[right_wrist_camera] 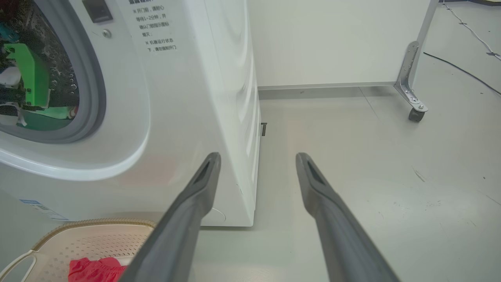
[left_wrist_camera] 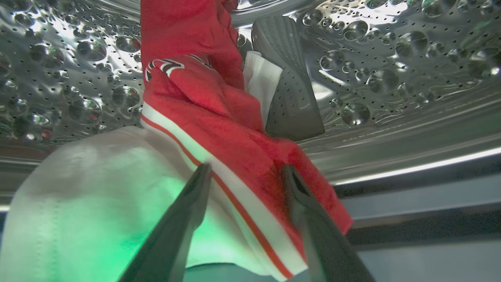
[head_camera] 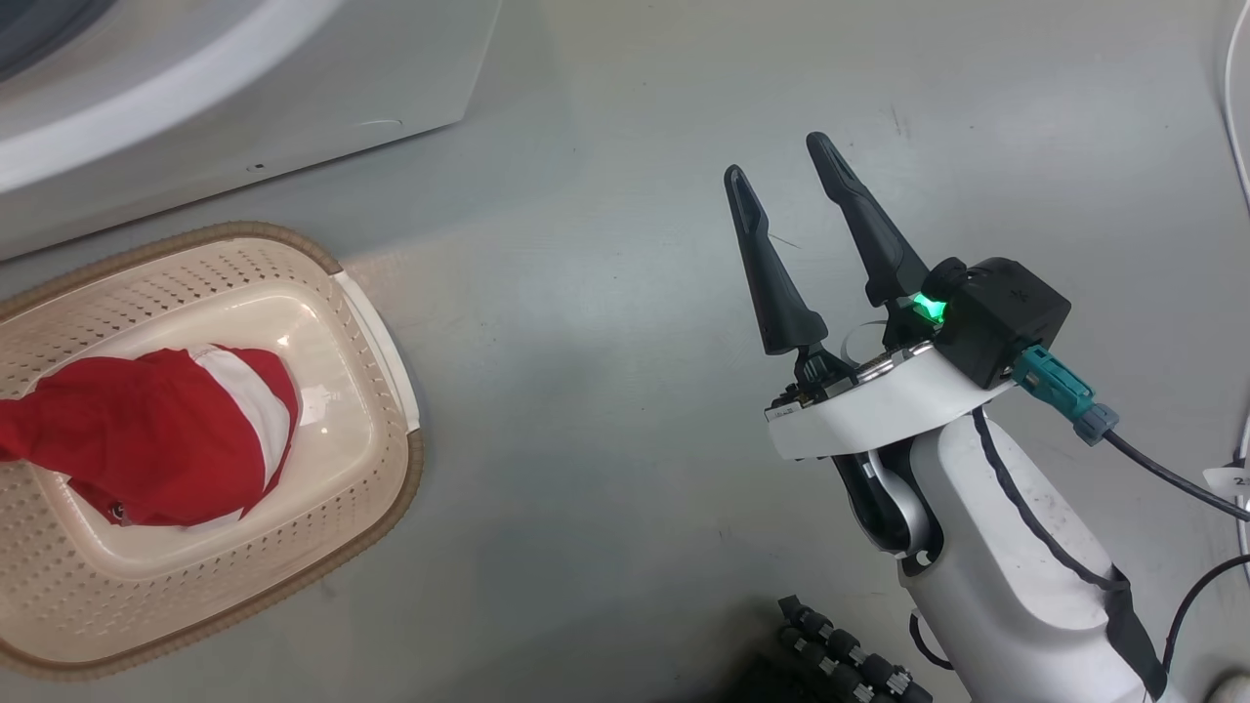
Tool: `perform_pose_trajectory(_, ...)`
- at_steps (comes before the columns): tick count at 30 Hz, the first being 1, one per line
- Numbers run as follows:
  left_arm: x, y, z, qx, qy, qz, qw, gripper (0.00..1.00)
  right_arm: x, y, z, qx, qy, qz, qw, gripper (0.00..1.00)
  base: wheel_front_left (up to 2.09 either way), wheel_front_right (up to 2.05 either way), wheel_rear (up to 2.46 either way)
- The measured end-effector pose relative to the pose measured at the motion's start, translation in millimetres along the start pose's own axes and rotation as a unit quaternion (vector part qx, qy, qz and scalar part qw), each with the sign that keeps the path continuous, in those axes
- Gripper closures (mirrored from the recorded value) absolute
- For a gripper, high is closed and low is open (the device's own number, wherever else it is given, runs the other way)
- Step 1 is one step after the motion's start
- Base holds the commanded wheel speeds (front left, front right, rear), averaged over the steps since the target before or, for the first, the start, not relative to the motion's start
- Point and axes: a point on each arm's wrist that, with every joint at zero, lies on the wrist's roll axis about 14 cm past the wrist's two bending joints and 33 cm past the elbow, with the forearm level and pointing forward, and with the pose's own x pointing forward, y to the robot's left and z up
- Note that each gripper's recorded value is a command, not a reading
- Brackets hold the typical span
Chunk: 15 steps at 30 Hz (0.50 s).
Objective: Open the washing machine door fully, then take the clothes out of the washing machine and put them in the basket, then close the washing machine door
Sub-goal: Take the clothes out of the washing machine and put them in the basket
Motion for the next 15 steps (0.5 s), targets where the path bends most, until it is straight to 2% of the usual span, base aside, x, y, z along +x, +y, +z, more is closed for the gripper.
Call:
perform_pose_trajectory(3, 0.9, -3.2, 3.0, -0.007, 0.004, -0.006, 1.0, 1.0, -0.1, -0.7, -0.2, 0.0, 0.0, -0.001, 1.0, 0.0, 0.0, 0.0, 0.0)
perform_pose_trajectory(15, -0.4, -8.5, 12.0, -0.026, -0.013, -0.018, 0.999, 1.0, 3.4, -1.0, 1.1, -0.003, -0.003, 0.0, 1.0, 0.0, 0.0, 0.0, 0.0)
